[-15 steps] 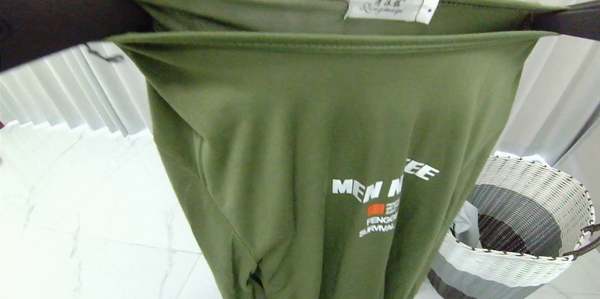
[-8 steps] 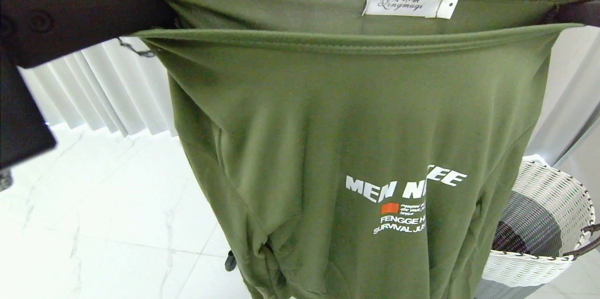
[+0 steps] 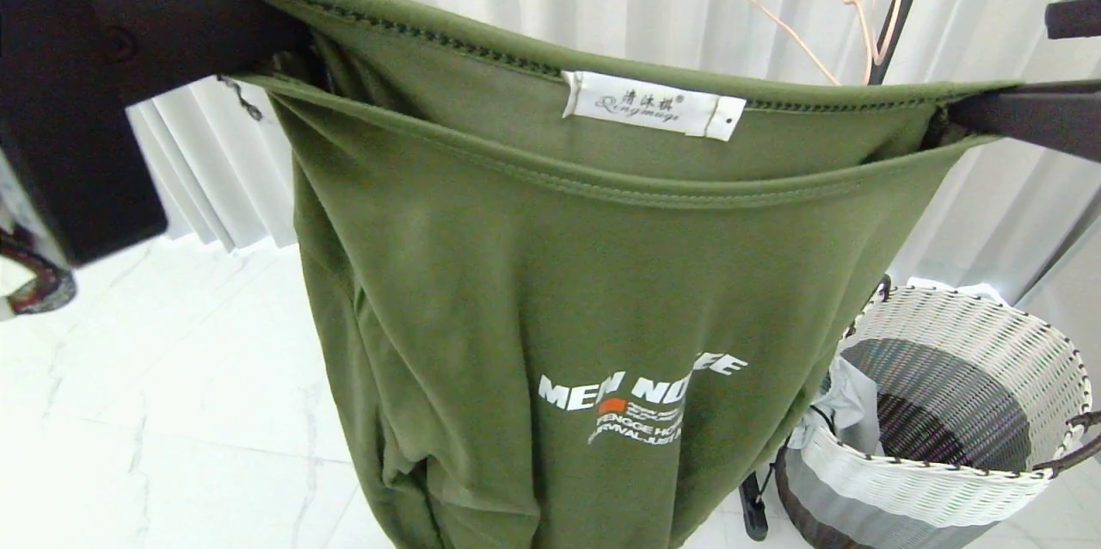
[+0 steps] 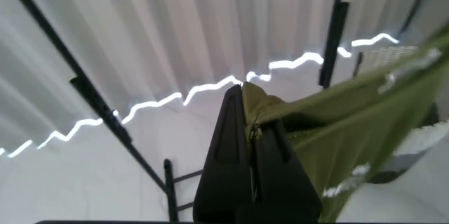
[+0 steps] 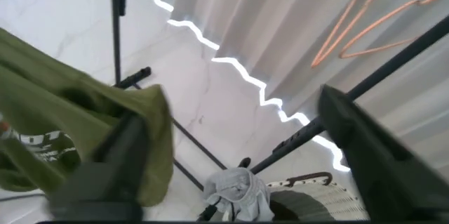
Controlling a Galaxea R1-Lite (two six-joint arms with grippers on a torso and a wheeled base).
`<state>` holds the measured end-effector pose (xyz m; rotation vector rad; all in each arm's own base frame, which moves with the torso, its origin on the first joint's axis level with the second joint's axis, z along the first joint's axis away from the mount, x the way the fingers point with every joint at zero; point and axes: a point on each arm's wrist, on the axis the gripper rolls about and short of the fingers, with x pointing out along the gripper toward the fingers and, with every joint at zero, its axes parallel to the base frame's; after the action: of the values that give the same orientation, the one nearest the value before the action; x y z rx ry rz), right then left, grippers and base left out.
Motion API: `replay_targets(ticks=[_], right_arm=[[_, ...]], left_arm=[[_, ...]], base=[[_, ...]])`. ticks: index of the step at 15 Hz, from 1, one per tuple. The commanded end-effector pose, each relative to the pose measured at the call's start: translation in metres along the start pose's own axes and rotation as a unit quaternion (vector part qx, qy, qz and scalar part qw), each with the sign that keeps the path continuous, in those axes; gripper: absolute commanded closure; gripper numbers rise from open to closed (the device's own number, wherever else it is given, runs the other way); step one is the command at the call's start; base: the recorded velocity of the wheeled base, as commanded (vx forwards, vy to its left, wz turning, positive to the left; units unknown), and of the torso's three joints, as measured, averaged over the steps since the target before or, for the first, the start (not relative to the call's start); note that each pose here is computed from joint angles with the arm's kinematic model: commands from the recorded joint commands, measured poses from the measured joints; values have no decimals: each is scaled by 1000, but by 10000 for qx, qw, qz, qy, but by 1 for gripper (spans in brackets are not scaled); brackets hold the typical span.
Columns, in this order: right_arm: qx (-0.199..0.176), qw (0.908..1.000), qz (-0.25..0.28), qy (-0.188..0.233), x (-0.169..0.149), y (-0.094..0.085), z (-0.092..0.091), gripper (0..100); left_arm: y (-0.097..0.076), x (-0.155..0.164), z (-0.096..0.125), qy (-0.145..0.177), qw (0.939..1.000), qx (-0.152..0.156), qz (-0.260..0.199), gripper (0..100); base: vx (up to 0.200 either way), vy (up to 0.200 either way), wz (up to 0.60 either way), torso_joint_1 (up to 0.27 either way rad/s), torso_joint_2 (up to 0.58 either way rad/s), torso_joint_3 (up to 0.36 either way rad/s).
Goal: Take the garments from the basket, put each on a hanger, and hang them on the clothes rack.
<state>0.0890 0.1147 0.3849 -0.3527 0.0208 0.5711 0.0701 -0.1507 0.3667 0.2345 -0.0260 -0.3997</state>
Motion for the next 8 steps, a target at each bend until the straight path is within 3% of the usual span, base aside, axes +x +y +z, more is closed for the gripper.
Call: replay_targets(ticks=[1,4,8], right_arm=[[-8,9999,126,-71,-13,-1,-6,0],[6,9998,166,-128,-27,-4,-13,0],[-1,9999,162,-32,-29,-6,-21,0]], left_arm=[[11,11,-3,127,9988,11,469,100],[23,19,-9,264,9956,32,893,100],[24,19,-17,370,9948,120,940,100]], base=[[0,0,0,0,0,0],[0,0,0,0,0,0],[0,0,0,0,0,0]])
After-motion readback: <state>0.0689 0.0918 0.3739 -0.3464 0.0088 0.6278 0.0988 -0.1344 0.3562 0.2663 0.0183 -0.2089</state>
